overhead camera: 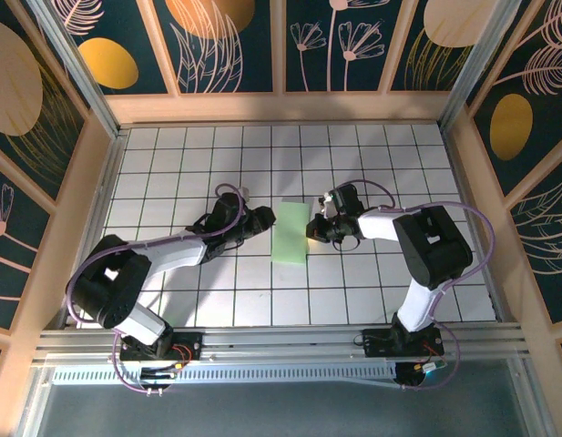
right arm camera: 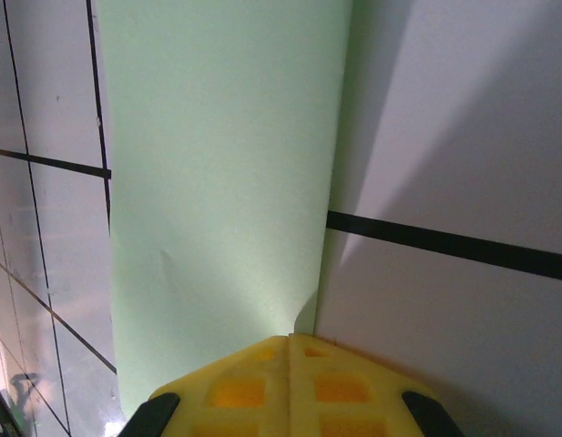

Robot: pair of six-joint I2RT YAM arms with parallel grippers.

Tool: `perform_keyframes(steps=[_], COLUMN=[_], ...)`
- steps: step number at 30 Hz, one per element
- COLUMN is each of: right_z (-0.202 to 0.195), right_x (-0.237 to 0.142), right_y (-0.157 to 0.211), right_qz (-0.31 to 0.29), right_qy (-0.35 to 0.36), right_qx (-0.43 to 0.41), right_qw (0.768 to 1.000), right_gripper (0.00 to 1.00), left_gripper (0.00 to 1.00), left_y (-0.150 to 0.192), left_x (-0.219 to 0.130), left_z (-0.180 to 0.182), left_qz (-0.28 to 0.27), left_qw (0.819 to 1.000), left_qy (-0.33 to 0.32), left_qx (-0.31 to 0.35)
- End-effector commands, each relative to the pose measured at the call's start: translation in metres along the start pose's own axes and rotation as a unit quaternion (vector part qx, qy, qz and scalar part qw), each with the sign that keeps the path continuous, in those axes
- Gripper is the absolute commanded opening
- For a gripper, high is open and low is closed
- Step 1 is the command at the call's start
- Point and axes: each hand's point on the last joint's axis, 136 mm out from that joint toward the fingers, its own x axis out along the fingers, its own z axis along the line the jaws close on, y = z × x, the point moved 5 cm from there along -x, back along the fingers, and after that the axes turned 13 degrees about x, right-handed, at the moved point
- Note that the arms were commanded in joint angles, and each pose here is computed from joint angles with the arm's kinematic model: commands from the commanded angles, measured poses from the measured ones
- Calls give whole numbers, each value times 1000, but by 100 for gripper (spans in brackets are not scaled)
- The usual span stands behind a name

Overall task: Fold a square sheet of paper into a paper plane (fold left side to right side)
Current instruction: Third fold the triangle at the center of the table.

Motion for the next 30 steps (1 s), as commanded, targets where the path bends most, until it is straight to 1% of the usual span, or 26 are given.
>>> perform_keyframes(steps=[1,5,8,10,20,23,27,30], right_z=[-20,-21,-20,-18,-17,-18,-17,-17], right_x=[9,9,9,8,7,7,8,7], right_y=[5,4,2,1,-1,0,0,-1], right_qz=[6,5,2,1,-3,-3,-3,-4], right_qy=[55,67,65,63,64,64,64,63], right_qx=[-14,-25,-30,-32,-36,-36,-36,-36], right_qw=[998,997,997,997,997,997,997,997], right_gripper=[0,0,0,0,0,0,0,0], left_gripper=[50,48,47,46,45,42,36,36], left_y=[6,16,20,26,38,41,41,41], left_x=[10,22,29,36,46,48,50,51], left_z=[2,4,3,7,14,14,11,11], left_qz=[33,69,86,100,135,140,140,140], left_qw=[999,998,996,995,991,990,990,990], left_qy=[-1,6,18,14,4,9,21,21], left_qx=[6,2,1,-1,4,2,0,0])
